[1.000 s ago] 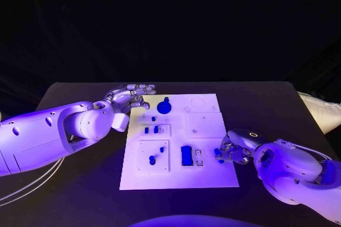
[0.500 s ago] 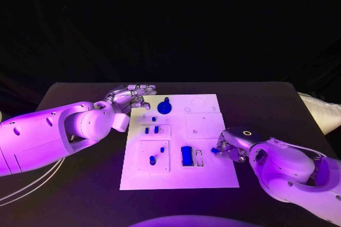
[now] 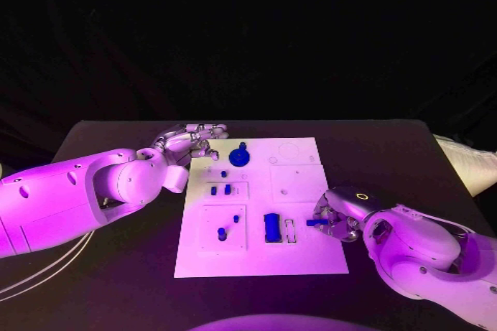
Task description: Assemble the parts on the task board
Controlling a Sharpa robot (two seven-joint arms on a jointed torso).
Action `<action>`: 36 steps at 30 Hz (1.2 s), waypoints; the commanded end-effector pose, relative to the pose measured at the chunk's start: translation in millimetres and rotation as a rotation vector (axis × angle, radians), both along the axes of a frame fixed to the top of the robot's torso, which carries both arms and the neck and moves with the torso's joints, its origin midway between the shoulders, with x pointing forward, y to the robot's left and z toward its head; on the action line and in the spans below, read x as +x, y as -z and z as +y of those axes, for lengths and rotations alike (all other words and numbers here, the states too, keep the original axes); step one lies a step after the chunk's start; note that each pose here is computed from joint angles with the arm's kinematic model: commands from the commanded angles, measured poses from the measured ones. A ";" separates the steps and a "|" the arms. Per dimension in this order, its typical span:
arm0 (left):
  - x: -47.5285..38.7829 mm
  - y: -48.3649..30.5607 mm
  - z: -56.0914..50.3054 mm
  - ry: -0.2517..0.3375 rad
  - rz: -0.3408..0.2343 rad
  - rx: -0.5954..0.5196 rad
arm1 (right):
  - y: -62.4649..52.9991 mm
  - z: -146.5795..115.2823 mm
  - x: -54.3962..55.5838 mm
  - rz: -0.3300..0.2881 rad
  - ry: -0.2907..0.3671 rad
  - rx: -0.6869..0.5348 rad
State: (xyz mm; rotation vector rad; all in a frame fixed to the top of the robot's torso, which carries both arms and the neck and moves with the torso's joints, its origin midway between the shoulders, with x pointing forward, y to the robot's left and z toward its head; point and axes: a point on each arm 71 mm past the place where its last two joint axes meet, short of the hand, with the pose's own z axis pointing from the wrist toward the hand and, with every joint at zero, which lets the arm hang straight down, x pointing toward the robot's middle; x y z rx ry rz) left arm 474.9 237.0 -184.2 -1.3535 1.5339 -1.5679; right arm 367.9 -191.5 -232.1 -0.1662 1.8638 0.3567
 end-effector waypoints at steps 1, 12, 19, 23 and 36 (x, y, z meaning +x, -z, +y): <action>-0.8 -1.1 -2.2 0.017 -0.005 -0.013 | 4.7 -2.5 -3.2 0.042 0.046 0.047; -1.2 -1.4 -2.2 0.019 -0.008 -0.009 | 2.1 0.2 -4.6 0.032 0.047 0.070; -1.3 -1.5 -2.1 0.019 -0.009 -0.009 | -4.6 6.8 -8.1 -0.002 0.047 0.129; -1.5 -1.5 -2.2 0.019 -0.009 -0.009 | -7.8 11.0 -10.4 -0.002 0.056 0.181; -2.2 -1.7 -2.8 0.022 -0.007 -0.009 | -2.8 20.0 -12.2 0.100 0.080 0.237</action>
